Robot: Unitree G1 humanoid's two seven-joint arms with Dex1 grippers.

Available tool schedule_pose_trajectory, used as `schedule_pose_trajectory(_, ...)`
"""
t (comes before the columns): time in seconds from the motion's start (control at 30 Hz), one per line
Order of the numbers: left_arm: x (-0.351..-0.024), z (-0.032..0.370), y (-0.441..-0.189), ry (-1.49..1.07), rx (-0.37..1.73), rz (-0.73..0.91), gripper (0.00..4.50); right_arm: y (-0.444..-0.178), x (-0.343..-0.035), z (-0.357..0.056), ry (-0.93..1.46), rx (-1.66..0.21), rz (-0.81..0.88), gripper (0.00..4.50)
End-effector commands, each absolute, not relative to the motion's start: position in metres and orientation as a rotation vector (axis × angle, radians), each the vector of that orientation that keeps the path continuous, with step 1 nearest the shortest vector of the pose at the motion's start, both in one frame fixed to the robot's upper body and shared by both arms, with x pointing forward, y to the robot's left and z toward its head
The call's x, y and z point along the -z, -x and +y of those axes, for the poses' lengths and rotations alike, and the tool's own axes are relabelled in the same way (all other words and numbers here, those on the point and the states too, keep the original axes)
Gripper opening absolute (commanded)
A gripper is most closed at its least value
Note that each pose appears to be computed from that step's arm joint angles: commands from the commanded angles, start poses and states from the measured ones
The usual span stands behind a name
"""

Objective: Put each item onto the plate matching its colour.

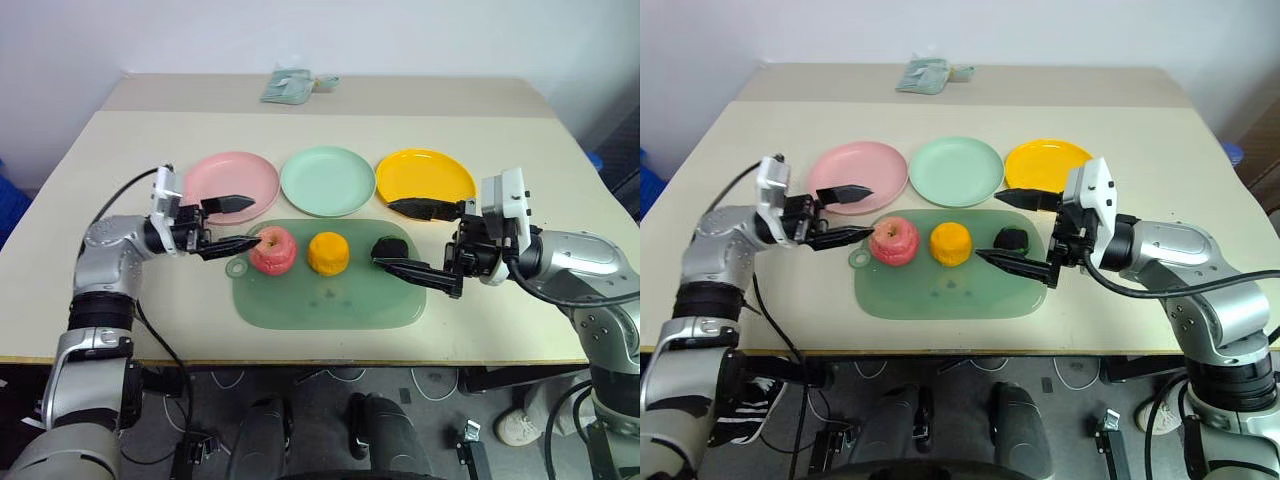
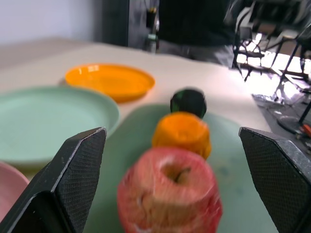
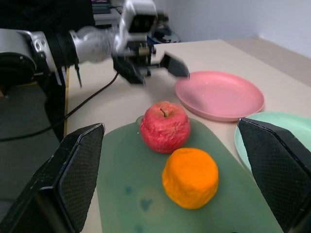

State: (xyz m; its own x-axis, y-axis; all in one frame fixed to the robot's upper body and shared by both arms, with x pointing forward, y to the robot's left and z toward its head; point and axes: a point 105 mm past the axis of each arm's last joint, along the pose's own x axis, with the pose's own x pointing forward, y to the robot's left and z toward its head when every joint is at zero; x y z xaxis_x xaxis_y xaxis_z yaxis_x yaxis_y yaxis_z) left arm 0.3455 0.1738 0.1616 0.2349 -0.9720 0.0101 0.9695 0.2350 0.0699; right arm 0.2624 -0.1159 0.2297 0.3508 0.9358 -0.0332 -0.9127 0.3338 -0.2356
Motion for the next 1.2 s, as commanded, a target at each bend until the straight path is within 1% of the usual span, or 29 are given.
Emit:
schedule_pose_trajectory(0.03, -0.166, 0.167, -0.351, -0.138, 1.349, -0.073, 4.50, -0.256, -0.244, -0.111, 0.258, -1.213, -0.183, 4.46)
schedule_pose_trajectory(0.13, -0.162, 0.165, -0.352, -0.155, 1.354, -0.063, 4.50, -0.256, -0.245, -0.110, 0.256, -1.204, -0.185, 4.46)
schedule_pose_trajectory(0.2, -0.159, 0.157, -0.353, -0.155, 1.373, -0.068, 4.50, -0.256, -0.244, -0.109, 0.249, -1.195, -0.186, 4.46)
schedule_pose_trajectory(0.33, -0.145, 0.150, -0.353, -0.183, 1.398, 0.008, 4.50, -0.257, -0.242, -0.109, 0.240, -1.174, -0.189, 4.46)
schedule_pose_trajectory(0.43, -0.141, 0.149, -0.353, -0.214, 1.404, 0.021, 3.66, -0.257, -0.242, -0.110, 0.240, -1.156, -0.193, 4.50)
schedule_pose_trajectory(0.47, -0.141, 0.149, -0.353, -0.218, 1.403, 0.018, 3.24, -0.258, -0.242, -0.111, 0.244, -1.150, -0.195, 4.50)
schedule_pose_trajectory(0.5, -0.142, 0.148, -0.354, -0.219, 1.396, 0.009, 2.95, -0.258, -0.243, -0.111, 0.246, -1.145, -0.195, 4.50)
schedule_pose_trajectory(0.53, -0.144, 0.148, -0.357, -0.211, 1.374, -0.003, 2.87, -0.259, -0.243, -0.112, 0.247, -1.143, -0.195, 4.50)
schedule_pose_trajectory(0.6, -0.146, 0.150, -0.366, -0.181, 1.302, 0.018, 2.87, -0.259, -0.243, -0.112, 0.244, -1.139, -0.200, 4.50)
schedule_pose_trajectory(0.67, -0.155, 0.155, -0.376, -0.114, 1.233, 0.014, 2.87, -0.259, -0.243, -0.113, 0.242, -1.134, -0.201, 4.50)
schedule_pose_trajectory(0.77, -0.182, 0.165, -0.382, -0.037, 1.160, -0.104, 2.87, -0.260, -0.241, -0.114, 0.240, -1.129, -0.198, 4.50)
schedule_pose_trajectory(0.87, -0.200, 0.183, -0.395, -0.028, 1.015, -0.163, 2.87, -0.262, -0.240, -0.114, 0.235, -1.128, -0.198, 4.50)
schedule_pose_trajectory(0.93, -0.204, 0.193, -0.406, -0.060, 0.901, -0.177, 2.87, -0.264, -0.239, -0.113, 0.232, -1.133, -0.199, 4.50)
schedule_pose_trajectory(1.0, -0.202, 0.203, -0.417, -0.078, 0.784, -0.152, 2.87, -0.266, -0.239, -0.113, 0.231, -1.135, -0.200, 4.50)
schedule_pose_trajectory(1.07, -0.203, 0.218, -0.431, -0.165, 0.590, -0.165, 2.87, -0.268, -0.239, -0.112, 0.230, -1.137, -0.201, 4.50)
schedule_pose_trajectory(1.1, -0.204, 0.224, -0.435, -0.185, 0.525, -0.173, 2.87, -0.268, -0.239, -0.112, 0.229, -1.138, -0.201, 4.50)
schedule_pose_trajectory(1.2, -0.211, 0.233, -0.442, -0.164, 0.406, -0.212, 2.87, -0.270, -0.239, -0.112, 0.230, -1.141, -0.200, 4.50)
